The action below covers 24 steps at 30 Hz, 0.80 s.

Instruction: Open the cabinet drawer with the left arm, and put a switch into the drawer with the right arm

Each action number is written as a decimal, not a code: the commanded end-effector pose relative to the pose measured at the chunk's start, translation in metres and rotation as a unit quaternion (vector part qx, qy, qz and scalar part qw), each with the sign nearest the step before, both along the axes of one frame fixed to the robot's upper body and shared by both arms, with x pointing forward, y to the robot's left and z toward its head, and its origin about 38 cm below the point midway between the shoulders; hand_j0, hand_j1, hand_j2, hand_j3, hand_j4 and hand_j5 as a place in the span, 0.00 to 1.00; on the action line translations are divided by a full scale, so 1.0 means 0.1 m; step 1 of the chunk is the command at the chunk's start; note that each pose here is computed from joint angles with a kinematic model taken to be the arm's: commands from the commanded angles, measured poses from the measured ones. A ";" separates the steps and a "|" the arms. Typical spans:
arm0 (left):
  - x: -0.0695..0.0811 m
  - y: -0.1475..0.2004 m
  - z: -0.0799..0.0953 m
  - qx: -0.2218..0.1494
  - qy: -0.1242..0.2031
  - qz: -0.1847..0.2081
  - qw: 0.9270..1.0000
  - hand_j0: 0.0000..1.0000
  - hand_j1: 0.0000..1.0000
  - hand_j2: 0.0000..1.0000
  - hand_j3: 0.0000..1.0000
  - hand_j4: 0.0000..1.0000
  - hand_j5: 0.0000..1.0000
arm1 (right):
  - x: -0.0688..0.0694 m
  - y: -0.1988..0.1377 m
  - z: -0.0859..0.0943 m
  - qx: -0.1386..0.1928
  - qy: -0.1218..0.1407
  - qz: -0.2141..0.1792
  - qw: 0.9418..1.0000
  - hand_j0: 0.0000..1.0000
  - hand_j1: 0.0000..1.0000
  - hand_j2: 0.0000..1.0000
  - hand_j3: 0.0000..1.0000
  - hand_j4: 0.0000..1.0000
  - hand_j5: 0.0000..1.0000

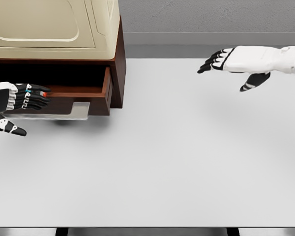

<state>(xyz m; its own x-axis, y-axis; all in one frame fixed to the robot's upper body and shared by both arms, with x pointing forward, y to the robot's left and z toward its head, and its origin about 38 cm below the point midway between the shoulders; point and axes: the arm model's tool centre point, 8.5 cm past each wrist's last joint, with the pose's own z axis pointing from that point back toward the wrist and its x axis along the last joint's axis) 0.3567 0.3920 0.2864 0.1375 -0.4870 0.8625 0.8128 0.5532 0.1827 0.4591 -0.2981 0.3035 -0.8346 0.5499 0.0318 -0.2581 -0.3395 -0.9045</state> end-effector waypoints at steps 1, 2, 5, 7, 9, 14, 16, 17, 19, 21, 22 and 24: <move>0.01 -0.02 0.06 -0.016 -0.002 0.002 1.000 0.91 0.91 0.91 0.91 0.91 0.91 | 0.00 -0.01 0.04 0.005 -0.003 -0.003 1.000 1.00 1.00 1.00 1.00 1.00 1.00; 0.01 -0.01 0.06 -0.016 -0.002 0.003 1.000 0.91 0.91 0.91 0.91 0.91 0.91 | 0.00 -0.01 0.04 0.005 -0.003 -0.003 1.000 1.00 1.00 1.00 1.00 1.00 1.00; 0.02 -0.02 0.12 -0.020 -0.010 0.002 1.000 0.91 0.91 0.91 0.91 0.91 0.91 | 0.00 -0.01 0.04 0.005 -0.003 -0.003 1.000 1.00 1.00 1.00 1.00 1.00 1.00; 0.03 -0.02 0.18 -0.025 -0.017 0.003 1.000 0.91 0.91 0.91 0.91 0.91 0.91 | 0.00 -0.02 0.04 0.005 -0.003 -0.003 1.000 1.00 1.00 1.00 1.00 1.00 1.00; 0.05 -0.03 0.27 -0.036 -0.026 0.004 0.999 0.91 0.91 0.91 0.91 0.91 0.91 | 0.00 -0.02 0.04 0.005 -0.003 -0.003 1.000 1.00 1.00 1.00 1.00 1.00 1.00; 0.08 -0.07 0.38 -0.053 -0.038 0.001 0.998 0.91 0.91 0.91 0.91 0.91 0.91 | 0.00 -0.02 0.05 0.005 -0.004 -0.004 1.000 1.00 1.00 1.00 1.00 1.00 1.00; 0.10 -0.10 0.40 -0.057 -0.043 -0.003 0.997 0.91 0.91 0.91 0.91 0.91 0.91 | 0.01 -0.02 0.05 0.006 -0.005 -0.004 1.000 1.00 1.00 1.00 1.00 1.00 1.00; 0.11 -0.12 0.39 -0.059 -0.044 -0.005 0.997 0.95 0.95 0.95 0.95 0.95 0.95 | 0.00 -0.02 0.05 0.005 -0.004 -0.003 1.000 1.00 1.00 1.00 1.00 1.00 1.00; 0.13 -0.14 0.43 -0.059 -0.056 -0.009 0.997 1.00 1.00 1.00 1.00 1.00 1.00 | 0.00 -0.02 0.03 0.005 -0.003 -0.003 1.000 1.00 1.00 1.00 1.00 1.00 1.00; 0.16 -0.14 0.68 -0.052 -0.093 -0.013 0.994 1.00 1.00 1.00 1.00 1.00 1.00 | 0.00 -0.03 0.02 0.006 -0.002 -0.005 1.000 1.00 1.00 1.00 1.00 1.00 1.00; 0.19 -0.17 0.74 -0.029 -0.118 -0.021 0.992 1.00 1.00 1.00 1.00 1.00 1.00 | 0.00 -0.03 0.02 0.006 -0.002 -0.005 1.000 1.00 1.00 1.00 1.00 1.00 1.00; 0.24 -0.39 0.84 -0.015 -0.230 -0.091 0.969 1.00 1.00 1.00 1.00 1.00 1.00 | 0.00 -0.03 0.02 0.006 -0.002 -0.005 1.000 1.00 1.00 1.00 1.00 1.00 1.00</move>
<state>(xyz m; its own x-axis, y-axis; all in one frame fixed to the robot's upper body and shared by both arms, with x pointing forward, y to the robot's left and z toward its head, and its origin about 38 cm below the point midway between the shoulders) 0.3789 0.3638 0.3668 -0.2165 -0.4347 0.8742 0.7633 0.4829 0.4292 0.4590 -0.3001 0.3049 -0.8316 0.5545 0.0321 -0.2563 -0.3319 -0.9078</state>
